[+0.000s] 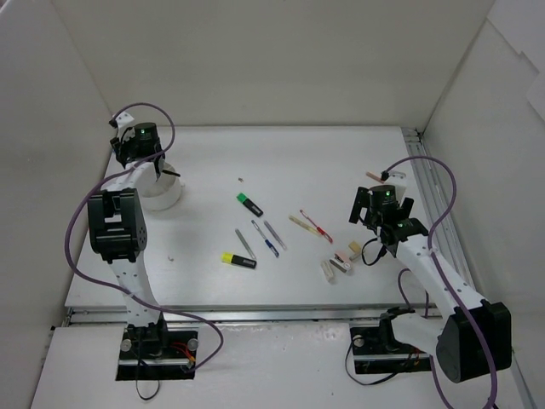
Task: Sort the stationery into containers
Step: Place the pen in the storage box.
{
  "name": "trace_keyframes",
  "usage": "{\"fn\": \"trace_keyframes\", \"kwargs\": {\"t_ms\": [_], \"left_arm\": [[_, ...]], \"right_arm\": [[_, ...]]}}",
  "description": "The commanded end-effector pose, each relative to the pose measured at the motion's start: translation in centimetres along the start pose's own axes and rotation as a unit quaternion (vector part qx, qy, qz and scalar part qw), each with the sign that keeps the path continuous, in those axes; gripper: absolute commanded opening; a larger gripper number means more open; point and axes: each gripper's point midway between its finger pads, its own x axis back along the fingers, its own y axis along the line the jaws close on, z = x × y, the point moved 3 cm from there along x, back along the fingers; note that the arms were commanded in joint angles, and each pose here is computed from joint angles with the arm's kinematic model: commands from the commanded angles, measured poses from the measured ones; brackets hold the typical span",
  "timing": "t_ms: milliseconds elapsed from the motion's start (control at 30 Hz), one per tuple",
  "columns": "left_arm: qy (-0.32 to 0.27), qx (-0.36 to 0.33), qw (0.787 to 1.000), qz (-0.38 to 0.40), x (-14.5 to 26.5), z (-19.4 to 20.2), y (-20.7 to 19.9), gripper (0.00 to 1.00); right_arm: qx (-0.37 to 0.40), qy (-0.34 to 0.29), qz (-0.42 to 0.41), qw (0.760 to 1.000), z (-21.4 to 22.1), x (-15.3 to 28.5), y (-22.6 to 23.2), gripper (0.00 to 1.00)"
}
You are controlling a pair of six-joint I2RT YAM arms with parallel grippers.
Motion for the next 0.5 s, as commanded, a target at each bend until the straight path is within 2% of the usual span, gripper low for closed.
{"fn": "trace_keyframes", "kwargs": {"t_ms": [0,67,133,167,233,400,467], "left_arm": [[-0.035,0.064,0.997,0.003,0.5,-3.8,0.4,0.0],[-0.026,0.076,0.997,0.004,0.9,-3.4,0.6,0.04],[-0.014,0.084,0.996,0.001,1.3,-2.6,1.2,0.11],[-0.022,0.104,0.994,0.001,1.8,-3.3,1.6,0.18],[-0.018,0.101,0.995,0.0,2.2,-2.2,2.2,0.22],[-0.016,0.108,0.994,-0.001,2.7,-1.9,2.8,0.22],[-0.016,0.112,0.994,0.001,2.9,-2.1,2.9,0.17]], "right_arm": [[-0.011,-0.037,0.01,0.999,-2.6,0.0,0.2,0.98],[-0.013,-0.037,0.01,0.999,-2.7,0.0,0.2,0.98],[-0.012,-0.038,0.007,0.999,-2.8,0.1,0.3,0.98],[-0.012,-0.038,0.008,0.999,-2.7,0.1,0.2,0.98],[-0.016,-0.041,0.005,0.999,-2.8,0.2,0.3,0.98],[-0.017,-0.042,-0.002,0.999,-2.6,0.6,0.3,0.98],[-0.018,-0.045,-0.004,0.999,-2.6,0.8,0.2,0.98]]}}
